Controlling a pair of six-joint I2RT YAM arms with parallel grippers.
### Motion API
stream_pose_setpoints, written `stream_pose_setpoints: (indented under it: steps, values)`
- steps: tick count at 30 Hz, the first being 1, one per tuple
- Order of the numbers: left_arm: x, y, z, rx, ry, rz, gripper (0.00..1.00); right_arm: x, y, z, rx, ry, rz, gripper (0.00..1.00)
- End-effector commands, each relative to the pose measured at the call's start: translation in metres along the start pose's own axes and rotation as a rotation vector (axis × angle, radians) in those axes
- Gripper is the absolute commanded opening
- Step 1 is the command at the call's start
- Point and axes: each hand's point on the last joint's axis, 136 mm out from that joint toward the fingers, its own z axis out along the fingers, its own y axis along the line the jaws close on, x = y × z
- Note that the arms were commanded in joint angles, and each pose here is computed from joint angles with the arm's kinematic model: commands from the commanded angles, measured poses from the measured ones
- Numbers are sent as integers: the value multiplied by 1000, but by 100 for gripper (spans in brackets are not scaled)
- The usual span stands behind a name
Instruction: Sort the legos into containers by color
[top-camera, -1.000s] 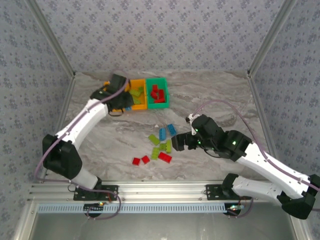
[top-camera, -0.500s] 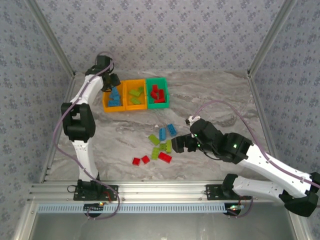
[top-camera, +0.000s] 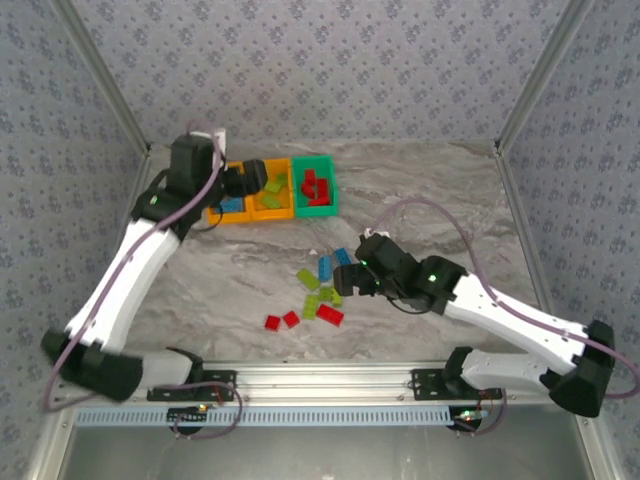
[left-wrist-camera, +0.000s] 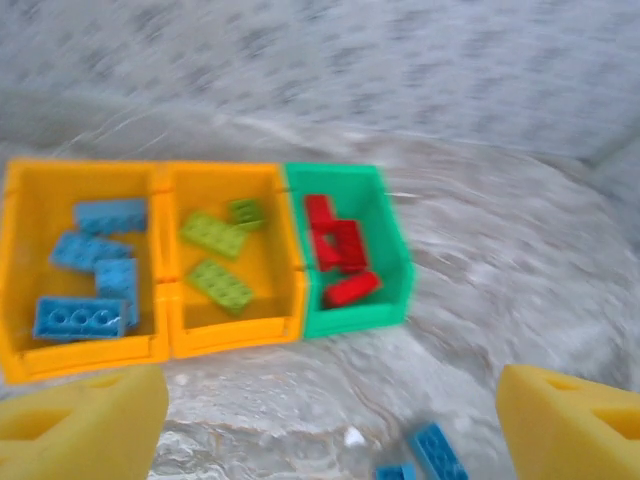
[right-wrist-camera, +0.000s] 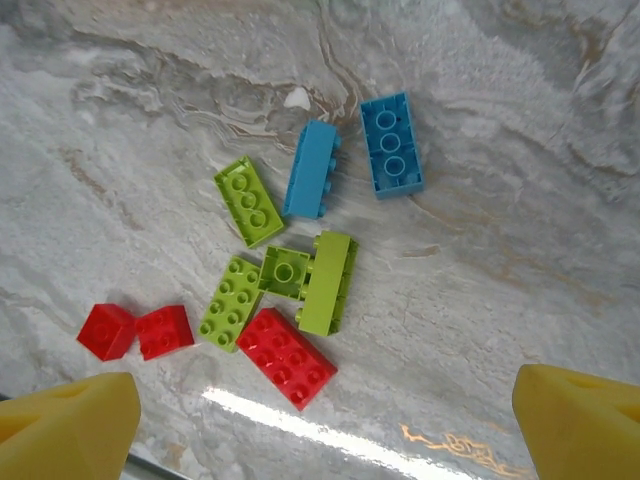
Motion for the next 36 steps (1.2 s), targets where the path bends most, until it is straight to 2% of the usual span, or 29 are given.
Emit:
stream_pose_setpoints:
  steps: [1, 3, 7, 11, 17, 25, 29, 32, 36]
  values:
    - [30, -20, -23, 115, 5, 226, 92, 7, 9, 27, -50, 65, 60, 97]
    - [51, -31, -42, 189, 7, 357, 99, 11, 11, 45, -58, 97, 64, 96]
    - [111, -46, -70, 388, 77, 644, 99, 24, 7, 79, -71, 159, 125, 92]
    - [165, -51, -79, 573, 113, 826, 99, 35, 1, 104, -96, 189, 187, 82]
    - [183, -63, -71, 693, 85, 815, 99, 61, 2, 129, -124, 302, 224, 69]
    - [192, -61, -55, 696, 101, 828, 99, 73, -22, 136, -27, 300, 255, 46]
    - [195, -57, -49, 683, 82, 835, 99, 83, -38, 134, 46, 318, 239, 44]
    - [193, -53, -46, 662, 66, 835, 99, 84, -52, 128, 152, 315, 188, 45]
    - [191, -49, -42, 638, 44, 837, 99, 82, -56, 128, 217, 329, 118, 50]
